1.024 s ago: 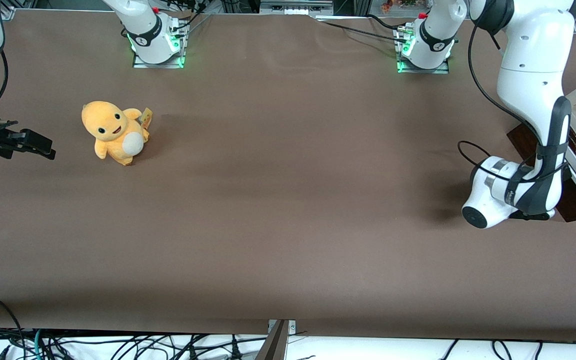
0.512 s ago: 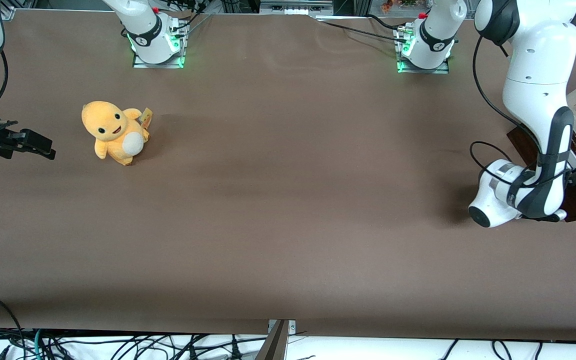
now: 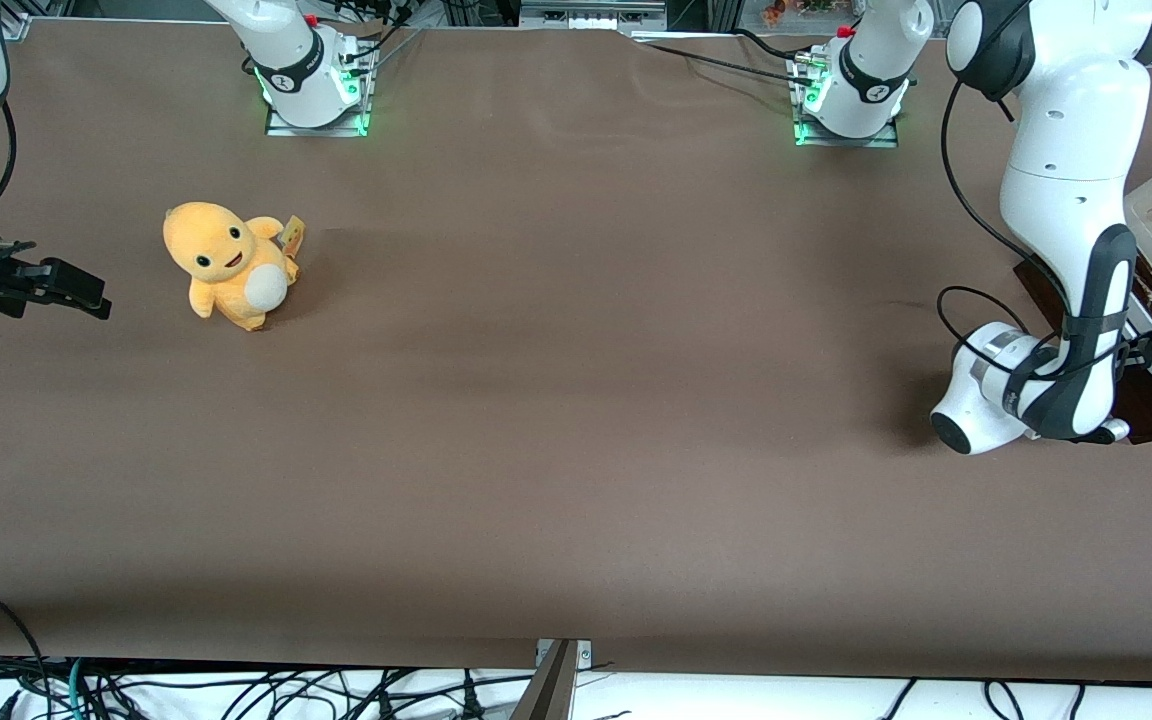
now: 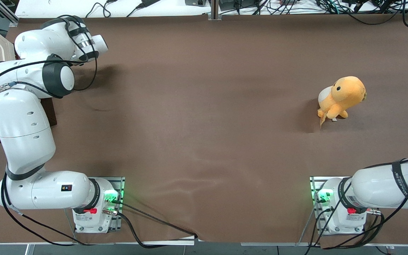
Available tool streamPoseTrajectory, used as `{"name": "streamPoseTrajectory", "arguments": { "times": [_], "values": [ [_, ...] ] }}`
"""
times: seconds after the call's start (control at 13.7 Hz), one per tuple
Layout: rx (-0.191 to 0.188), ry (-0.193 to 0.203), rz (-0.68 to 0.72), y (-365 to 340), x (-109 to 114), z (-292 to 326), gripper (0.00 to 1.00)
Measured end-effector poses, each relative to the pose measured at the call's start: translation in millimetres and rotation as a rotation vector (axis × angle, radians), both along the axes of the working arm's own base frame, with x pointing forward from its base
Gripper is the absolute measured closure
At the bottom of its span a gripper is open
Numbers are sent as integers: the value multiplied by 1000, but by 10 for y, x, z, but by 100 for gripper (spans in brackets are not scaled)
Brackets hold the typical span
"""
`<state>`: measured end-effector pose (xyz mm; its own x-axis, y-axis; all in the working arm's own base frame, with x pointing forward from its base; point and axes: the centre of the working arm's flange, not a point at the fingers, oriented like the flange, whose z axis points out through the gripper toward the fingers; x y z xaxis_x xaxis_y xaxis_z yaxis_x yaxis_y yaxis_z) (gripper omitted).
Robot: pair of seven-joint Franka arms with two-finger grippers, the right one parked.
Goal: Open lower drawer with left arm only
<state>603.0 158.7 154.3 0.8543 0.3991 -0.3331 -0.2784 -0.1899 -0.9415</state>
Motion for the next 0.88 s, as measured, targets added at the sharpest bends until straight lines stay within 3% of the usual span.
{"name": "streamPoseTrajectory", "arguments": {
  "times": [0.88],
  "values": [
    [-3, 4, -99, -759, 128, -22, 76]
  ]
}}
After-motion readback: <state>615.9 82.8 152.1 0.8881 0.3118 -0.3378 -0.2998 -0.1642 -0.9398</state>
